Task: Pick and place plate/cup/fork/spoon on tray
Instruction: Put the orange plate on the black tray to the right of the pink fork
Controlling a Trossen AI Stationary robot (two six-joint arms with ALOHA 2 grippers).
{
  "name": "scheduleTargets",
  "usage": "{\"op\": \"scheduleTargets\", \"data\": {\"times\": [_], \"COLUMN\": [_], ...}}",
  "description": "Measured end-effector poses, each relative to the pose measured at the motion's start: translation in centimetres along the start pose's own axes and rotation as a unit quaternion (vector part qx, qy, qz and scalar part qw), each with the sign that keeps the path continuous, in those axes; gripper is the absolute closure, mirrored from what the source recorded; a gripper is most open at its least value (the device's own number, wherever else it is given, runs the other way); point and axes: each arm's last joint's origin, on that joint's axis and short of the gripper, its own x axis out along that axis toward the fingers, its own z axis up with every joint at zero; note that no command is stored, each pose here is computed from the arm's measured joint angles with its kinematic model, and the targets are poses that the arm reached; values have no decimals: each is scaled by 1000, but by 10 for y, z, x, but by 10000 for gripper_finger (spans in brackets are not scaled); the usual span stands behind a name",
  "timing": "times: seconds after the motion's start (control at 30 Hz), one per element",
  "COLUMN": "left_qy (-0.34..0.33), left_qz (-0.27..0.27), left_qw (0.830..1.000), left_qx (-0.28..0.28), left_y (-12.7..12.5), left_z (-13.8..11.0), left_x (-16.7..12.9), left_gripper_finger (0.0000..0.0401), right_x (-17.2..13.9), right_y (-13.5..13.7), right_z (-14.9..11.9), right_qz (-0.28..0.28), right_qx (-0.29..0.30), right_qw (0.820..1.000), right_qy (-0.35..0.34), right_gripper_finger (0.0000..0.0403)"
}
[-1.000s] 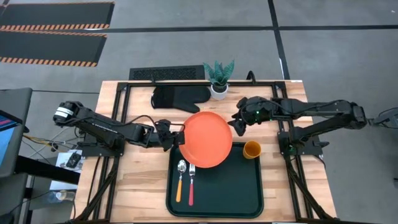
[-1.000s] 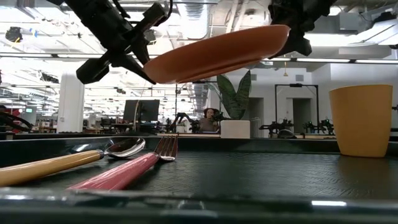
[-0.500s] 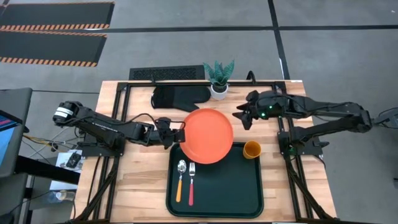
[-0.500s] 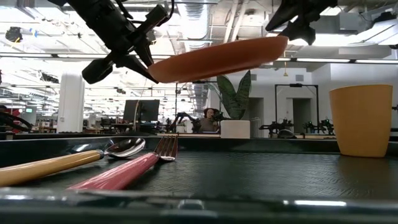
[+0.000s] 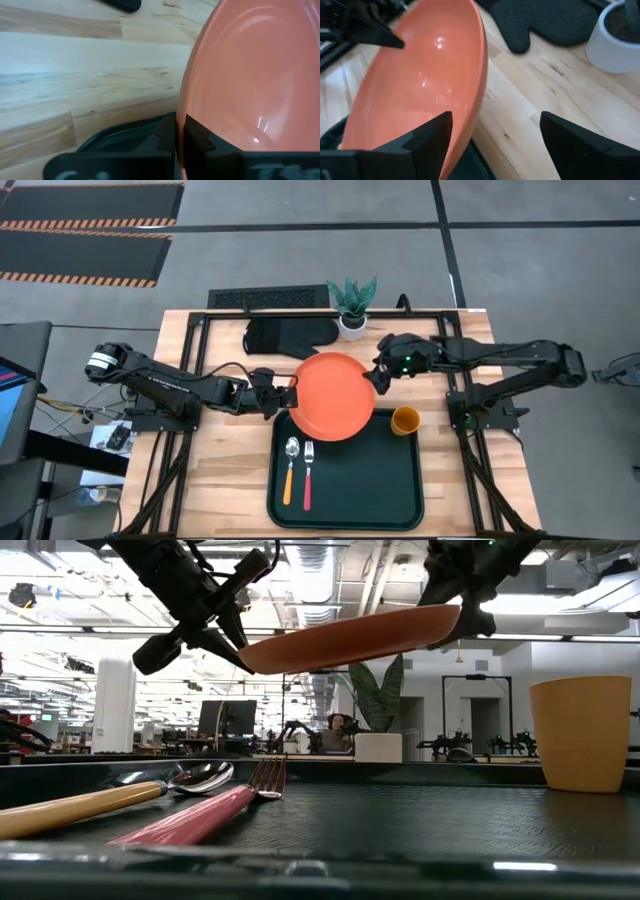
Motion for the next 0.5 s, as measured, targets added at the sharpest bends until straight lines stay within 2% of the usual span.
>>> {"op": "scheduleTargets", "data": {"times": [0.1, 0.17, 0.27, 0.4, 0.43, 0.5], "left_qy": [-2, -4, -6, -9, -9, -9], "left_qz": [0, 1, 0, 1, 1, -4], "left_qw": [1000, 1000, 1000, 1000, 1000, 1000], "left_qx": [0, 0, 1, 6, 9, 14], "left_y": [0, 0, 0, 0, 0, -1], "left_z": [0, 0, 0, 0, 0, 0], "left_x": [0, 0, 0, 0, 0, 0], "left_gripper_finger": [401, 401, 401, 401, 400, 396], "right_x": [6, 9, 10, 9, 9, 10], "right_y": [0, 0, 0, 1, 1, 0], "right_z": [-2, -2, -2, -2, -2, -2], "right_qz": [-6, -9, -8, 5, 9, 18], "right_qx": [10, 31, 45, 34, 29, 33], "right_qw": [1000, 999, 999, 999, 999, 999], "right_qy": [12, 16, 17, 24, 25, 33], "right_gripper_finger": [84, 113, 197, 362, 378, 382]}}
